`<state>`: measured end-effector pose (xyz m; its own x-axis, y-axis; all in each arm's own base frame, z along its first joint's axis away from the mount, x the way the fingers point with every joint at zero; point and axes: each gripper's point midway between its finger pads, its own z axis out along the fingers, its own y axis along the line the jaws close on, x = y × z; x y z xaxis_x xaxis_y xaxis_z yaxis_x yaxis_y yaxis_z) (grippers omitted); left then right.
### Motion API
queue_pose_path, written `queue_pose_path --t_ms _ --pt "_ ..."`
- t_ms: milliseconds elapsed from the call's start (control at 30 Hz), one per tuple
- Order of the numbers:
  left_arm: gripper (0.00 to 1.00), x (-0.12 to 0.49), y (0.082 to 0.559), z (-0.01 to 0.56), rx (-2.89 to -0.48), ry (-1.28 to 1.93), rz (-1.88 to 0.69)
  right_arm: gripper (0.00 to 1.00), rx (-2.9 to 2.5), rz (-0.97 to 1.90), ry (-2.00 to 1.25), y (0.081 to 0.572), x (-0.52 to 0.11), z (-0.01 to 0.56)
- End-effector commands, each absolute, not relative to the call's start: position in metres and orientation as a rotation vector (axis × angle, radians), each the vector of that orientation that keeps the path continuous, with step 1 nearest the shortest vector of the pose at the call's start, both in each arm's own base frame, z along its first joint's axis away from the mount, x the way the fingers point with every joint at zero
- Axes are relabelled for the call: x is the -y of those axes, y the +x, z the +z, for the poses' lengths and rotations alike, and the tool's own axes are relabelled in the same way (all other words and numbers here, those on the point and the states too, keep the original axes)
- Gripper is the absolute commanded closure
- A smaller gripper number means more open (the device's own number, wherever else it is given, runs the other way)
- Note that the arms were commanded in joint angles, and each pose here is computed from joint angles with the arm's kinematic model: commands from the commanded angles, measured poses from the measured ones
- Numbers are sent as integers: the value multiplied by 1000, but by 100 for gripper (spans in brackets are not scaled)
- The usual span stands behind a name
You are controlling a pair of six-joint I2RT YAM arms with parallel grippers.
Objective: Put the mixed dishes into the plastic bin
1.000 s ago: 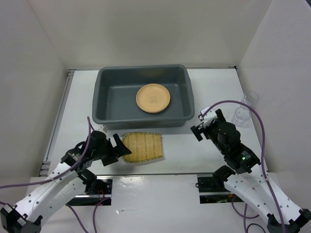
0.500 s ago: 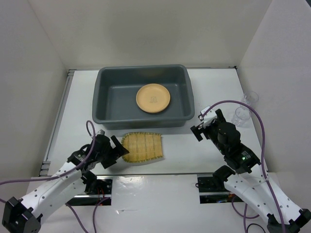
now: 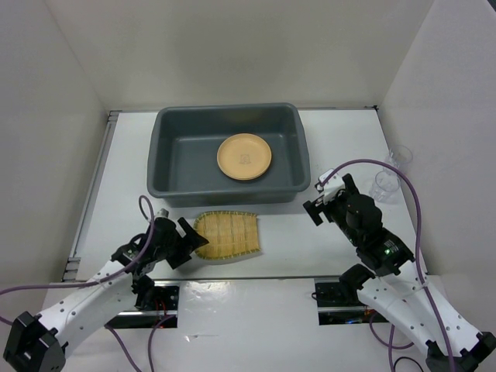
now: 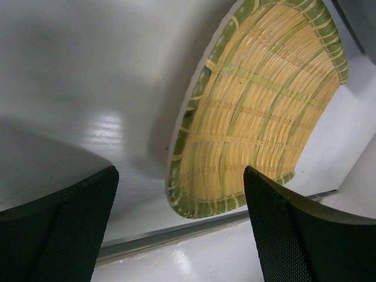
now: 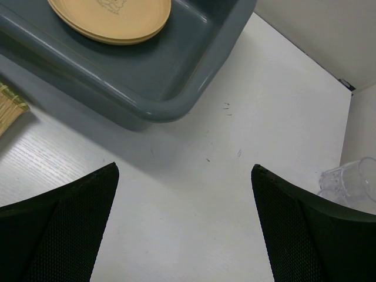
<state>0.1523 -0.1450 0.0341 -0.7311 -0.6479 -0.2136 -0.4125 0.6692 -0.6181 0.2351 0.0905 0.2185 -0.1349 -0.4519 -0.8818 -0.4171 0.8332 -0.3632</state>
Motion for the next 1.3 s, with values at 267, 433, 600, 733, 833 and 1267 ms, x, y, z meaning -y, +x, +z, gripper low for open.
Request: queue_pose_path --t_ms 267,433,600,733,833,1267 --pt "37 154 159 31 -2489 -778 -784 2 -1763 -33 -692 238 -95 214" --pt "63 151 154 31 -2486 -777 -786 2 -1771 -35 -697 239 -95 212" --pt "100 152 137 40 -2513 -789 -850 2 -1771 -35 -697 239 -95 212" --pt "100 150 118 58 -2582 -790 -861 2 -1763 -33 -692 238 -95 214" --pt "100 160 110 93 -2584 -706 -981 2 -1755 -31 -688 237 -94 216" --pt "100 196 97 229 -2562 -144 -1270 2 -1735 -43 -662 236 -90 222"
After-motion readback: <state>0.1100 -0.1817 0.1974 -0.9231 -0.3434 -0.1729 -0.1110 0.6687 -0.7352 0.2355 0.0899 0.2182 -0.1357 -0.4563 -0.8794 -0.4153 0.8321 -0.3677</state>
